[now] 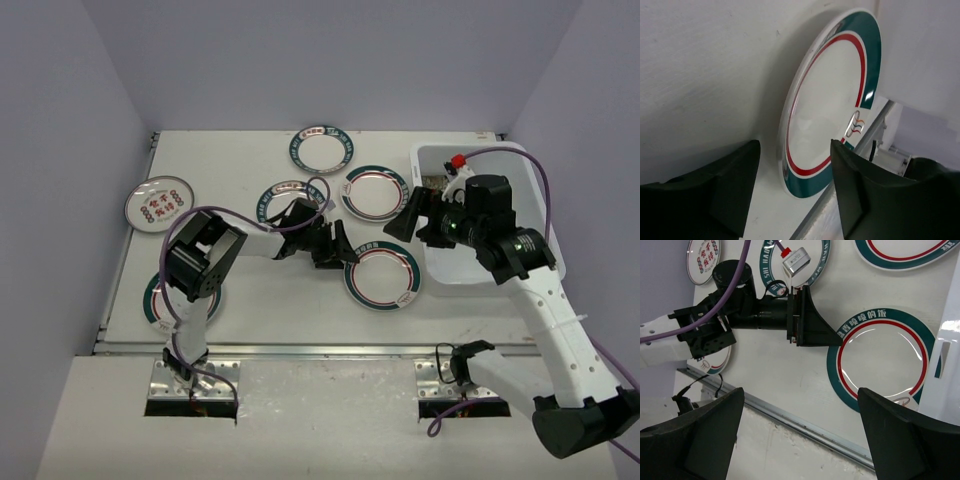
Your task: Place the plates into the plastic bin on the countertop
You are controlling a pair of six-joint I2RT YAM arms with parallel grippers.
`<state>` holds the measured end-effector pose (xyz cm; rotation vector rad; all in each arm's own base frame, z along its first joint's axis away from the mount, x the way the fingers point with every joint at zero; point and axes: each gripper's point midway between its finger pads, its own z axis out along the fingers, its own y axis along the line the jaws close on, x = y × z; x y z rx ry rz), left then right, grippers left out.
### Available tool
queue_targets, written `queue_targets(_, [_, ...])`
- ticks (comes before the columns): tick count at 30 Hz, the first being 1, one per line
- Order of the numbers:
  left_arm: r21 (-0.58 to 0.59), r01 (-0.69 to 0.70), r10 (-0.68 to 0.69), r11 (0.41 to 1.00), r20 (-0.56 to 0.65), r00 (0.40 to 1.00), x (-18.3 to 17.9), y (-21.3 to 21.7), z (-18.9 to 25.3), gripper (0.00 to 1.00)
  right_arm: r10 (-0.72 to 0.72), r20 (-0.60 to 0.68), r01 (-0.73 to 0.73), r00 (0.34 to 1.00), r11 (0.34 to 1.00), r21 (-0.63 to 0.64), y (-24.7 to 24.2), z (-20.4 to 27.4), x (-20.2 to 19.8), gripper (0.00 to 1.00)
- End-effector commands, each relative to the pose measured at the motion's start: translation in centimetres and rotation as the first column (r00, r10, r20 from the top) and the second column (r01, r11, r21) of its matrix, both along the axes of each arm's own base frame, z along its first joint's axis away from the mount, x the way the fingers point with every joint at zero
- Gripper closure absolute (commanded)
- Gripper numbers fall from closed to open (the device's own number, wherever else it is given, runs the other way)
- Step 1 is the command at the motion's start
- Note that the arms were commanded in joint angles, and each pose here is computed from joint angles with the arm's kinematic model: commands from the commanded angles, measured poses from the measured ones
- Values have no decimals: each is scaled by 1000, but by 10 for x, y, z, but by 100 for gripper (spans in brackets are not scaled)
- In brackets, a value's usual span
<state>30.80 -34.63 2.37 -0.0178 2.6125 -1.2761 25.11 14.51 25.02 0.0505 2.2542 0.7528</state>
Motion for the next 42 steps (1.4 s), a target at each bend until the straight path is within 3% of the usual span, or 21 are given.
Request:
queue_targets(1, [96, 4, 1, 995, -51, 999, -10, 11, -42, 67, 34, 73, -34, 997, 999, 7, 1, 20, -4, 7])
queue_targets(5, [82, 51, -46, 995, -59, 997, -17, 3, -46, 78, 36, 72, -37, 997, 999, 1, 1, 19, -2, 6])
queue_targets(9, [98, 67, -64, 993, -39, 997, -18, 2, -41, 100, 31, 44, -30, 999, 999, -12, 1, 8, 0, 3])
queue_targets(15, [236, -122, 100, 964, 101, 990, -14, 62, 22, 100, -28, 8, 28, 1000, 998, -51, -9, -6, 7, 1])
queue_targets(19, [89, -175, 148, 981, 248, 957, -21, 92, 105, 100, -23, -16, 22, 1000, 996, -87, -12, -17, 11, 1])
queue_targets(22, [-79, -35, 59, 996, 323, 944, -42, 92, 160, 100, 66, -21, -68, 998, 991, -112, -8, -26, 14, 1])
queue_targets(23, [-88, -41, 68, 995, 333, 940, -38, 97, 163, 100, 74, -22, -77, 997, 989, -127, -11, -29, 17, 1])
queue_targets(28, [-247, 159, -69, 956, 337, 939, -66, 89, 202, 100, 279, -14, -278, 960, 959, 51, 24, -24, 15, 3])
queue_targets(30, [-302, 199, -83, 932, 359, 930, -71, 85, 217, 100, 308, -11, -306, 951, 948, 91, 31, -22, 17, 9])
queue_targets(35, [-345, 188, -48, 919, 375, 926, -67, 84, 232, 100, 348, -18, -340, 937, 925, 172, 41, -22, 18, 48])
queue_targets(37, [-358, 183, -36, 915, 381, 924, -64, 85, 238, 100, 349, -28, -339, 937, 923, 180, 40, -25, 18, 59])
queue_targets(38, [-359, 177, -29, 916, 383, 923, -62, 86, 239, 100, 348, -29, -337, 937, 923, 184, 39, -25, 18, 67])
queue_targets(40, [-355, 162, -16, 921, 380, 925, -57, 89, 239, 100, 339, -27, -328, 940, 924, 198, 35, -24, 17, 92])
queue_targets(41, [-352, 149, -7, 924, 374, 927, -54, 91, 237, 100, 333, -27, -321, 942, 923, 212, 32, -22, 17, 97])
queue_targets(42, [-347, 132, 6, 928, 370, 929, -50, 94, 236, 84, 326, -27, -312, 945, 923, 225, 29, -21, 17, 100])
